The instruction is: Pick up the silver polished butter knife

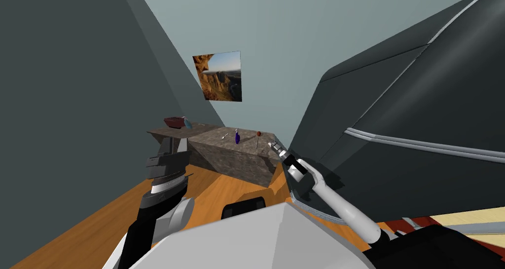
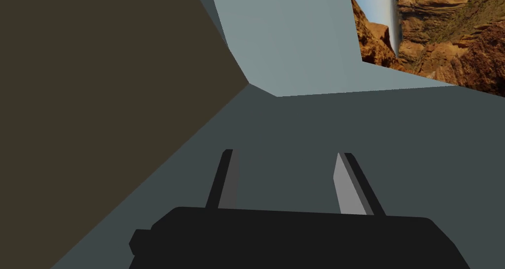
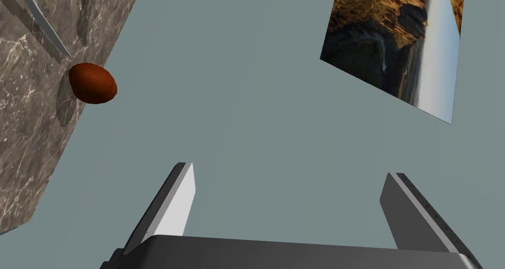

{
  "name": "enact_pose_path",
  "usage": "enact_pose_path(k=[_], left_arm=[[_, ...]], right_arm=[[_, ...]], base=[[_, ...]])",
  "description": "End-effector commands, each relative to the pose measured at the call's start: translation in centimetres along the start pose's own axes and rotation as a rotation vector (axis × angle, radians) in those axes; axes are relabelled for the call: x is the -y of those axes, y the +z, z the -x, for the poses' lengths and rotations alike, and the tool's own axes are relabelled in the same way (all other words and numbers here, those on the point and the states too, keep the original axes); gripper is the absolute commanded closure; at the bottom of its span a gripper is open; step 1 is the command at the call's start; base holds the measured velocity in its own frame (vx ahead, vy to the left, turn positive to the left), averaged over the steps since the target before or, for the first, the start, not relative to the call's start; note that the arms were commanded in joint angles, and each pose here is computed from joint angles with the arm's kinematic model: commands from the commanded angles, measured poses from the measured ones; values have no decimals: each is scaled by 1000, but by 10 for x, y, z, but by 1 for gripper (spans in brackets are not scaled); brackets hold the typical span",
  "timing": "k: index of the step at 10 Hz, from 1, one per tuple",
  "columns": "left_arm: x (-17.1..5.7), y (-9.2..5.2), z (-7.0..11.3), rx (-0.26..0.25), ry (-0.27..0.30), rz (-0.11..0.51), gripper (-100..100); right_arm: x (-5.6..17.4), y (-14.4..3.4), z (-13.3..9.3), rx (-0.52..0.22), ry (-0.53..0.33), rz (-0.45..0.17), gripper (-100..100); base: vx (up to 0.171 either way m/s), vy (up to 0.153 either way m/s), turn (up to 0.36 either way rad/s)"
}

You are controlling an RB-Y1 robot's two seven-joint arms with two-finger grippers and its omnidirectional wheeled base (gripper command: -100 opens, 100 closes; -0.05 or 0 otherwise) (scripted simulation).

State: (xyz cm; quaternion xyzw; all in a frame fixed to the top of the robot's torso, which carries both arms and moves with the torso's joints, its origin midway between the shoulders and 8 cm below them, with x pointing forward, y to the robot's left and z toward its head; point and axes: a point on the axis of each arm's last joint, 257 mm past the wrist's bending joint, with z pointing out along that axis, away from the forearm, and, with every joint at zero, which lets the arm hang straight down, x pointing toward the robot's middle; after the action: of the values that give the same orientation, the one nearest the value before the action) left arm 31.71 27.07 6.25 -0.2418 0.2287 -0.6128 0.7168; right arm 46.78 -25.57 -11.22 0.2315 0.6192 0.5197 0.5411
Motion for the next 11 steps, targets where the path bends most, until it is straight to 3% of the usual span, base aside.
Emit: enact_pose_path(k=[1,2,5,6,7,8,9,10,11], left_arm=[[0,0,0,0,0,0,0],[0,0,0,0,0,0,0],[0,0,0,0,0,0,0],[0,0,0,0,0,0,0],[0,0,0,0,0,0,0],[0,0,0,0,0,0,0],[0,0,0,0,0,0,0],[0,0,0,0,0,0,0],[0,0,0,0,0,0,0]], right_arm=[[28,-4,8,-15,-28,-77,-100],[49,-10,12,-27,-50,-139,-100],[78,-22,27,-43,-105,-227,-100],[102,-34,37,-49,-133,-300,-100],[102,-34,39,-51,-140,-303,-100],[127,-49,50,-55,-169,-378,-100],[127,-49,51,-58,-176,-380,-100],[151,-66,62,-58,-200,-455,-100],[150,-67,65,-63,-214,-459,-100]], base=[[55,102,95],[49,140,175],[51,126,77],[68,90,104],[57,78,64],[99,110,113],[81,108,72],[76,114,110],[58,92,54]])
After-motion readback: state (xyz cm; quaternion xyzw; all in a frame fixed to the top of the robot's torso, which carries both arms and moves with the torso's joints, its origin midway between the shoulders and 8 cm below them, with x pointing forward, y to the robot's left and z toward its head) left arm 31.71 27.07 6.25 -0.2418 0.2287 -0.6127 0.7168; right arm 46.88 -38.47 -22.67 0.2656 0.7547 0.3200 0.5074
